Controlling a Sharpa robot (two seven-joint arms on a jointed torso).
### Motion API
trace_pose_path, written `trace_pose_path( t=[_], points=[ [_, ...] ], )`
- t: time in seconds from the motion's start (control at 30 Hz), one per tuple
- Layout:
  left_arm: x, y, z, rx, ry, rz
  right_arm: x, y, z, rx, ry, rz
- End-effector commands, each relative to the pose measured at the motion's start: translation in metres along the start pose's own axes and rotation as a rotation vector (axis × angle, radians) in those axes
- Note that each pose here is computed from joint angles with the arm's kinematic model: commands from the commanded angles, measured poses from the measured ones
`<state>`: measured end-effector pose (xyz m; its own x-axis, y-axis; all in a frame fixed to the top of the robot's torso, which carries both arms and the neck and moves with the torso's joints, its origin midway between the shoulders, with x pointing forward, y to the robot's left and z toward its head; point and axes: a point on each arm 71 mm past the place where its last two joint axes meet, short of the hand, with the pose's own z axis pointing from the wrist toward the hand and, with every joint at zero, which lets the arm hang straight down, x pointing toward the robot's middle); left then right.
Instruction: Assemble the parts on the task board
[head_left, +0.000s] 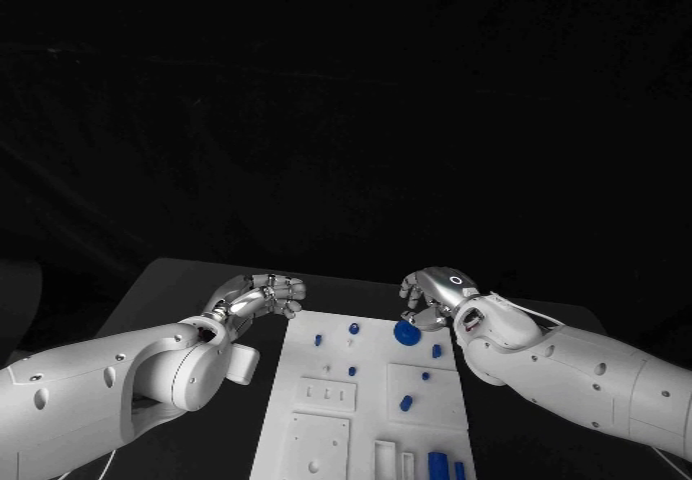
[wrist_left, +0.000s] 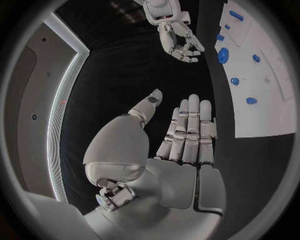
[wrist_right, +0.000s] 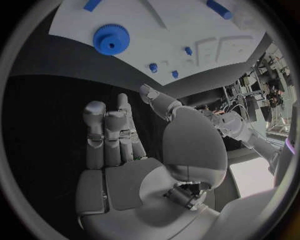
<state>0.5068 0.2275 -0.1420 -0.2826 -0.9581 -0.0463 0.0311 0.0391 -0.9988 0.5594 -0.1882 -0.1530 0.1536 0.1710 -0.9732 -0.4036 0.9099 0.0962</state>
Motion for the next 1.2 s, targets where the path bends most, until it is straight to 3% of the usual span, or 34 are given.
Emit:
trace_pose_path(
  t=[0.03, 0.37, 0.67, 1.2],
  points=[
    [0.0026, -0.0017, 0.0010, 0.019, 0.031, 0.004, 0.008, -0.013, -0.001, 0.020, 0.093, 0.087],
    [0.0018, 0.0002, 0.0020, 0.020, 0.032, 0.010, 0.031, -0.032, -0.004, 0.089, 0.162, 0.133],
    [0.0043, 0.0031, 0.0024, 0.017, 0.041, 0.014, 0.058, -0.030, -0.007, 0.109, 0.212, 0.151],
    [0.0045, 0.0029, 0.0005, 0.017, 0.046, 0.017, 0.061, -0.030, -0.001, 0.133, 0.189, 0.122]
  ],
)
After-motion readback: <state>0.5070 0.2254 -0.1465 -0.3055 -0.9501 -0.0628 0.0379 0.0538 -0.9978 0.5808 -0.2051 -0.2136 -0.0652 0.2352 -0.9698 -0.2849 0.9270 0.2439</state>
